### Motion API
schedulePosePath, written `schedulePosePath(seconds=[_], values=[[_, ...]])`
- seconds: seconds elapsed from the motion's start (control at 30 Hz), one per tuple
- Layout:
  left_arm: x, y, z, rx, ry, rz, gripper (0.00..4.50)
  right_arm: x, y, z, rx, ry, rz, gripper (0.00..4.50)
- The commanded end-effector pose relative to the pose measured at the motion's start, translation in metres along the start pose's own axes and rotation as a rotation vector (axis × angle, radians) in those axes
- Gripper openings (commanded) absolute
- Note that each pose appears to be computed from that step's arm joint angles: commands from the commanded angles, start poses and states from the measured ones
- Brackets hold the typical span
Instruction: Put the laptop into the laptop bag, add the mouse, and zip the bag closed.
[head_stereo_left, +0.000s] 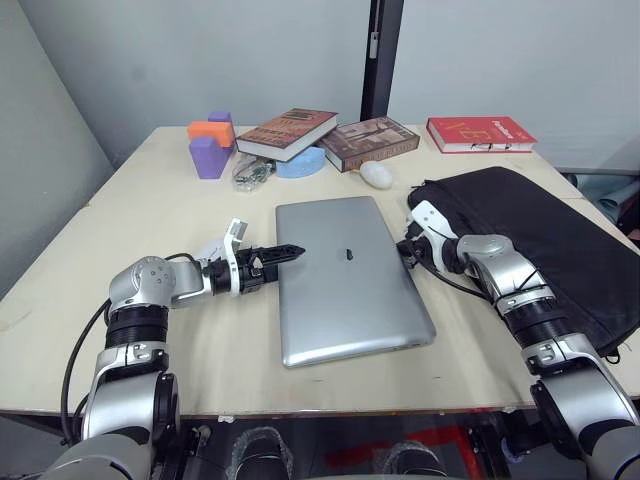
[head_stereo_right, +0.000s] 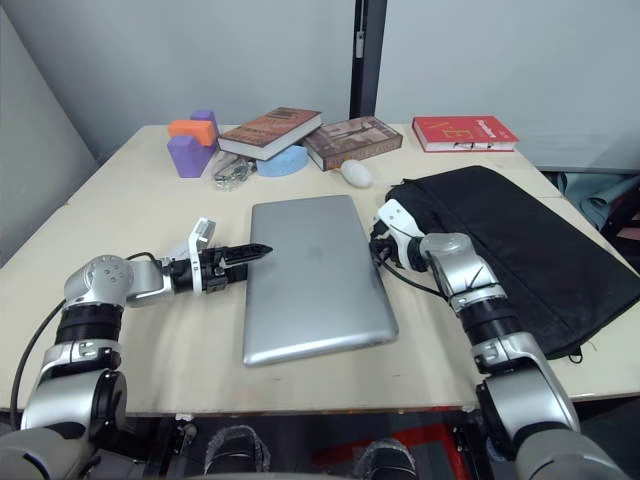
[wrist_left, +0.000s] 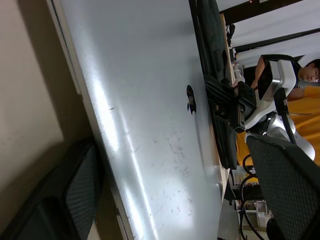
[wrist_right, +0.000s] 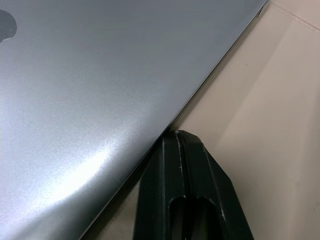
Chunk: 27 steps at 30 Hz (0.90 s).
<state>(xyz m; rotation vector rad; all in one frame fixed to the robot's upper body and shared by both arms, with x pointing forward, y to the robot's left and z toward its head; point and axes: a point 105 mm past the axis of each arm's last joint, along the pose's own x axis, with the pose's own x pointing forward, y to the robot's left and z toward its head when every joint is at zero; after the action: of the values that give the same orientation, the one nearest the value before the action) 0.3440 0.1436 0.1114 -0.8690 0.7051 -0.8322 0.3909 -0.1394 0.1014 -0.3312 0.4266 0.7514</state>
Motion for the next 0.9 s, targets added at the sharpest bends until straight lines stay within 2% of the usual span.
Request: schedulePosePath(seconds=[0.03,0.07,0.17,0.47,0.63,0.9], values=[[0.007,-0.014,0.003,0.043,-0.016,-0.066,4.50,0.007,0.022,0.024,-0.013,-0.079,0.111,0.01],[0.008,-0.013,0.004,0.047,-0.025,-0.060,4.50,0.007,0.021,0.023,-0.008,-0.076,0.106,0.01],[0.013,-0.015,0.006,0.044,-0.031,-0.072,3.69,0.006,0.019,0.021,-0.005,-0.072,0.098,0.00],[0.019,-0.025,0.004,0.044,-0.014,-0.108,0.52,0.003,0.016,0.023,-0.004,-0.081,0.094,0.00],[0.018,-0.029,0.001,0.057,0.010,-0.110,0.38,0.001,0.015,0.023,-0.004,-0.084,0.091,0.00],[0.001,-0.053,0.025,0.081,-0.018,-0.153,0.35,-0.007,0.005,0.034,-0.008,-0.122,0.069,0.00]])
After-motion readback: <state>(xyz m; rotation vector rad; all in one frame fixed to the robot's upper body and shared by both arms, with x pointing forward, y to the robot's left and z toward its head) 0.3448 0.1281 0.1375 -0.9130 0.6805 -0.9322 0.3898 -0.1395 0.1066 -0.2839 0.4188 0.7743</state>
